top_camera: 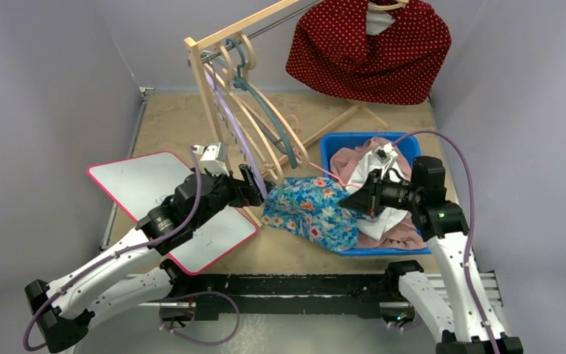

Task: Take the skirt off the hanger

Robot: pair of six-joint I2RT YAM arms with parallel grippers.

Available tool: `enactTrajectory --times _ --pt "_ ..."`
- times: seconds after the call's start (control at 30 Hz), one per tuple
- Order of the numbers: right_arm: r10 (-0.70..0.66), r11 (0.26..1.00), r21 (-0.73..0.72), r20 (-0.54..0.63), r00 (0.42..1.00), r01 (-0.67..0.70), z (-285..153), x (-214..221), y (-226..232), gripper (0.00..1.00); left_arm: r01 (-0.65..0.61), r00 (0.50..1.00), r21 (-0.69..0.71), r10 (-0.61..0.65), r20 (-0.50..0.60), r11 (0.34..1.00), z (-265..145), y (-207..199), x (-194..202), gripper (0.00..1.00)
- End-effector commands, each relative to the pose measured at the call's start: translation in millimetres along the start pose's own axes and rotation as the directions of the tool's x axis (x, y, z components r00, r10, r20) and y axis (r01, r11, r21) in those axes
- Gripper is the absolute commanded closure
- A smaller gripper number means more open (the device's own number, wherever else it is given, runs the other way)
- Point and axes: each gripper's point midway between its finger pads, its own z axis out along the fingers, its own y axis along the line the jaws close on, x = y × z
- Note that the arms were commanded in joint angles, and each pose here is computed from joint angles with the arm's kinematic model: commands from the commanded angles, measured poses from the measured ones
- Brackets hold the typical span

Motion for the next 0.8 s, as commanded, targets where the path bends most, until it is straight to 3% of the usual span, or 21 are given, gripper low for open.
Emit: enactTrajectory --times 0.0,0.33,0.77 --pt "-0.089 0.984 -0.159 -0.016 0.996 0.085 1.7 6.4 30.2 1.0 0.015 0.999 0.03 -0.016 0.04 0.999 14.0 -13.7 -12.2 0.03" --pt "-0.116 0.972 -0.22 -0.127 0.985 0.086 14.5 30.9 44.9 1.0 0.009 1.0 0.046 -0.01 0.018 0.999 33.7 -26.3 -13.8 0.12" --pt "-0.162 0.959 -0.256 -0.158 0.974 0.118 15.7 41.7 58.5 1.0 0.039 0.997 -0.002 -0.039 0.066 0.999 40.3 -19.3 -21.5 0.38"
